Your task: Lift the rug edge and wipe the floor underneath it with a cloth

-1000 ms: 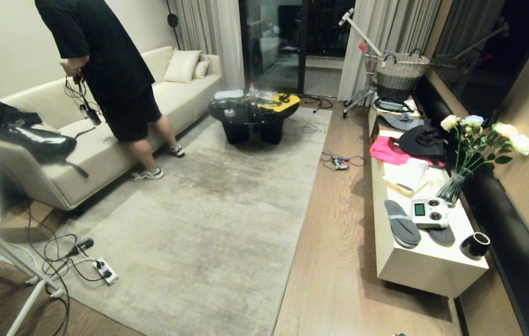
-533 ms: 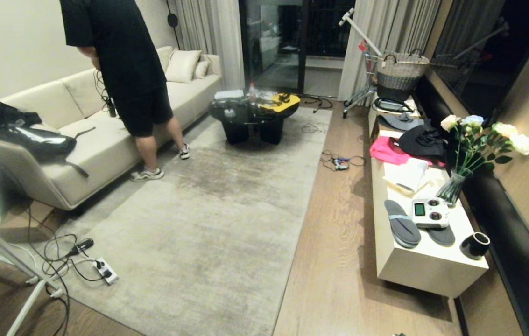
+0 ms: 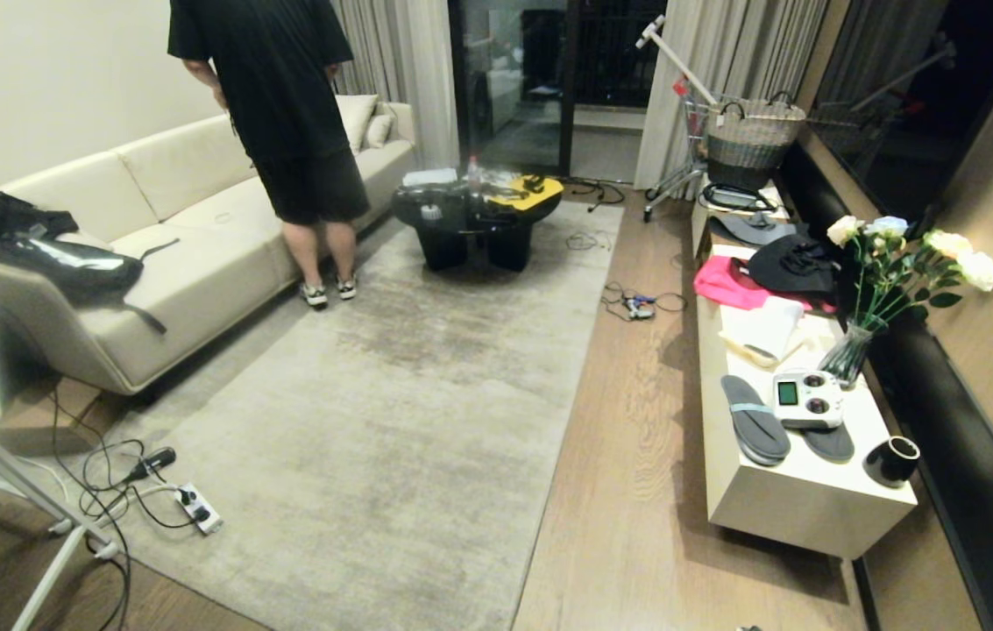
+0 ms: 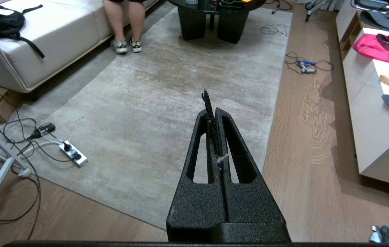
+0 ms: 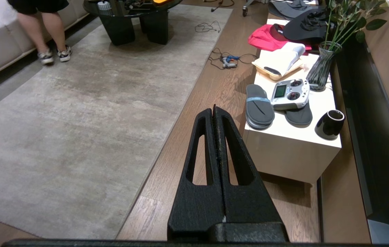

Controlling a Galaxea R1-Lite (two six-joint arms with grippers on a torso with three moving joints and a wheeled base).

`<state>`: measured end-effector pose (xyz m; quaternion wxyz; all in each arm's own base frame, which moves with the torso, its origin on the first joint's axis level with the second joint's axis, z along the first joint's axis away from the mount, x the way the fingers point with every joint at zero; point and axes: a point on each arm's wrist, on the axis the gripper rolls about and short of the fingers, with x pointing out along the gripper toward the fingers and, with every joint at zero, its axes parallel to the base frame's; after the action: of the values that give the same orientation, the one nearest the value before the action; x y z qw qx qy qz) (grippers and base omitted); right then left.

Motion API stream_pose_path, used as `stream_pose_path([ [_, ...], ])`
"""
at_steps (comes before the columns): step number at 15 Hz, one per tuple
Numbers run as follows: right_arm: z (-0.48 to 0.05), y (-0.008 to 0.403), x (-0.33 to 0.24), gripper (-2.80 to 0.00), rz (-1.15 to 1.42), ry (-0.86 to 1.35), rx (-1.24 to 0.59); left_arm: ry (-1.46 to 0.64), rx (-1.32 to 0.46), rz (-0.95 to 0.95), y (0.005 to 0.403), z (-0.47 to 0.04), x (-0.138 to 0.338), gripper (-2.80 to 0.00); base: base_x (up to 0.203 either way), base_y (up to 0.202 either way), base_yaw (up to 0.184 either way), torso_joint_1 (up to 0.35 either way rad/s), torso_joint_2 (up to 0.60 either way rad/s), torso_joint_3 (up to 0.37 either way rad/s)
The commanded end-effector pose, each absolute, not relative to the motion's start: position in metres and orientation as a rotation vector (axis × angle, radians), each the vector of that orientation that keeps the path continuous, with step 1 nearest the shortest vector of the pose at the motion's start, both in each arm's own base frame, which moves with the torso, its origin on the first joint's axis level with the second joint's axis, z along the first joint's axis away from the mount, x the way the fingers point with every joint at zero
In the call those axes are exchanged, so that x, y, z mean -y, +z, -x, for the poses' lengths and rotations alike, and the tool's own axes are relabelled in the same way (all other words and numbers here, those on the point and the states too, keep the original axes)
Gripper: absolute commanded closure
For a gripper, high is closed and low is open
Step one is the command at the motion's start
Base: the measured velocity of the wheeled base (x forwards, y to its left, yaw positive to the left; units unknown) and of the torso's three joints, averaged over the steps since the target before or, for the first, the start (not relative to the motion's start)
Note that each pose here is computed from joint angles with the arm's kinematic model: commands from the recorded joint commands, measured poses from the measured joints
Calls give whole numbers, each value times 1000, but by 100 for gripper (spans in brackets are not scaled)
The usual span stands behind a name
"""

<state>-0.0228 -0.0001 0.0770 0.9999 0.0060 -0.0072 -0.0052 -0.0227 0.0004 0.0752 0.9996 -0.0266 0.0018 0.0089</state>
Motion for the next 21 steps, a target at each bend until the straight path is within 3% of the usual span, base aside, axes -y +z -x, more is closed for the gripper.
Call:
stream_pose_path([
  [1,23,77,0,0,-12,-11,14,18,-4,54,75,23,0,0,0,0,0,0,0,0],
  [21,23,77,0,0,-22,-11,15,19,-4,54,75,23,0,0,0,0,0,0,0,0],
])
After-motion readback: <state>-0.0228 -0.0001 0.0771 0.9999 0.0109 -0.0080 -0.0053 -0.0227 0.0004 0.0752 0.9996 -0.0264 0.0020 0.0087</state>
